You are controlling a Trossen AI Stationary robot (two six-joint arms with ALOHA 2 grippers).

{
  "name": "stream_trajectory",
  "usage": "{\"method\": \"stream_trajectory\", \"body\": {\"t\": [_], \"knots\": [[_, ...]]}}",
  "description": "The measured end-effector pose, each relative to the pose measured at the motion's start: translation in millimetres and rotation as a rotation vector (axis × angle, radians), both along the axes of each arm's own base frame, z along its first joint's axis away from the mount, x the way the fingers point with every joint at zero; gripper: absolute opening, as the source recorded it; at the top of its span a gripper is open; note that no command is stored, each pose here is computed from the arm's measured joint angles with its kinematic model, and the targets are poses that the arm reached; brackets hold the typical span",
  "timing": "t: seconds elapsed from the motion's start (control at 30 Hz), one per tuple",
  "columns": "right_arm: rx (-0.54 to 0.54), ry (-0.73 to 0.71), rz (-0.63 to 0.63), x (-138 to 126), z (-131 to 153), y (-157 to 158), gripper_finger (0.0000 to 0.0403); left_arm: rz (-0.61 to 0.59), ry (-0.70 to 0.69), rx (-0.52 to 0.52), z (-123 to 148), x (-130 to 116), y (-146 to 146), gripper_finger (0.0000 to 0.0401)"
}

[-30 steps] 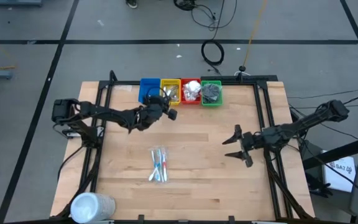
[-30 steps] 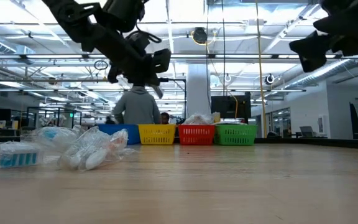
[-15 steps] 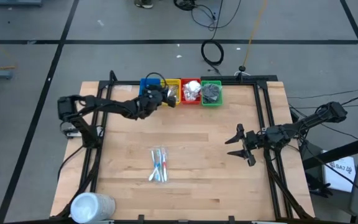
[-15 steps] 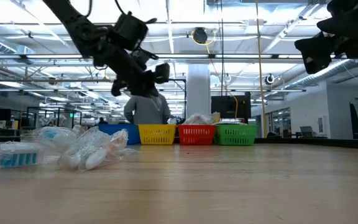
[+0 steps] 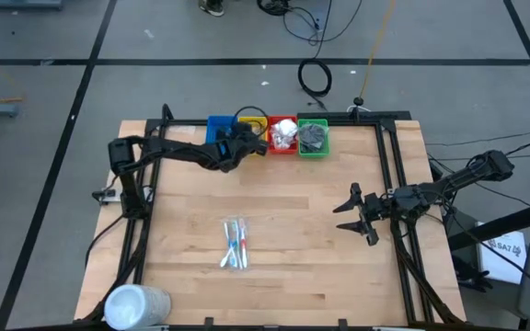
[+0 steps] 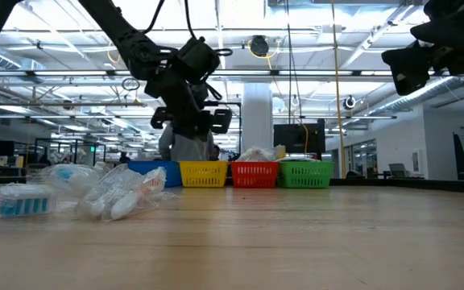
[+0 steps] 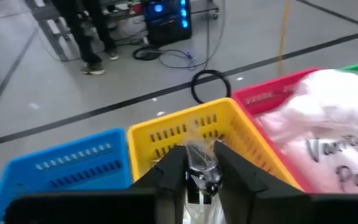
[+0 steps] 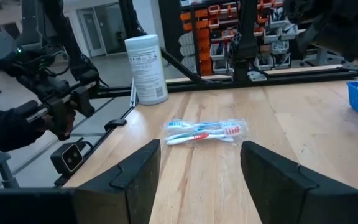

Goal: Pick & Place Travel size toiletries
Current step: Put the nail cutter into the yellow bin, then put the blue toothbrush into the blue bin

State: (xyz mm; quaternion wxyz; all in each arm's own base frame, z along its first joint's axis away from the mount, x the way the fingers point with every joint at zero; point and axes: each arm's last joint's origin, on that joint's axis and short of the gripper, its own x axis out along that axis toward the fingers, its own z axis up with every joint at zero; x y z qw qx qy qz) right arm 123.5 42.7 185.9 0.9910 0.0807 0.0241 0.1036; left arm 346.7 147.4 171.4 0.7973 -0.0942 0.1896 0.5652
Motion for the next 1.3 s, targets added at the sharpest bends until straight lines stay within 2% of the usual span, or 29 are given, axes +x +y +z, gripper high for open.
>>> {"method": "stream_trajectory", "body": {"t": [0.17,0.37,0.43,0.53,0.63,0.7,0.9,1.0,1.1,1.3], "knots": [[-0.003,0.003,0.0,0.0,-0.4,0.0,0.021,0.0,-0.004,-0.004,3.4,-0.5,-0.5,0.0128],[-0.003,0.008,0.0,0.0,-0.8,0.0,0.021,-0.06,-0.009,-0.035,2.8,1.2,-1.4,0.0178],[-0.003,0.008,0.0,0.0,-0.9,0.0,0.021,-0.11,0.012,-0.042,5.9,1.4,-4.1,0.0191],[-0.003,0.008,0.0,0.0,-0.8,0.0,0.021,-0.251,0.012,-0.069,23.3,0.4,-15.4,0.0205],[-0.003,0.009,0.0,0.0,-0.9,0.0,0.021,-0.417,0.009,-0.161,43.5,-6.6,-35.8,0.021],[-0.004,0.013,0.0,0.0,-1.3,0.0,0.021,-0.499,0.014,-0.265,54.4,-15.9,-53.1,0.0208],[-0.006,0.016,0.0,0.0,-1.6,0.0,0.021,-0.584,0.019,-0.636,76.3,-50.0,-111.8,0.0193],[-0.008,0.016,0.0,0.0,-1.6,0.0,0.021,-0.567,0.055,-0.75,78.6,-62.6,-143.3,0.0186],[-0.008,0.017,0.0,0.1,-1.8,0.0,0.021,-0.525,0.063,-0.82,73.5,-67.0,-173.6,0.018],[-0.009,0.023,0.0,0.7,-2.4,0.2,0.021,-0.333,0.003,-0.925,50.1,-68.5,-220.4,0.0173]]}}
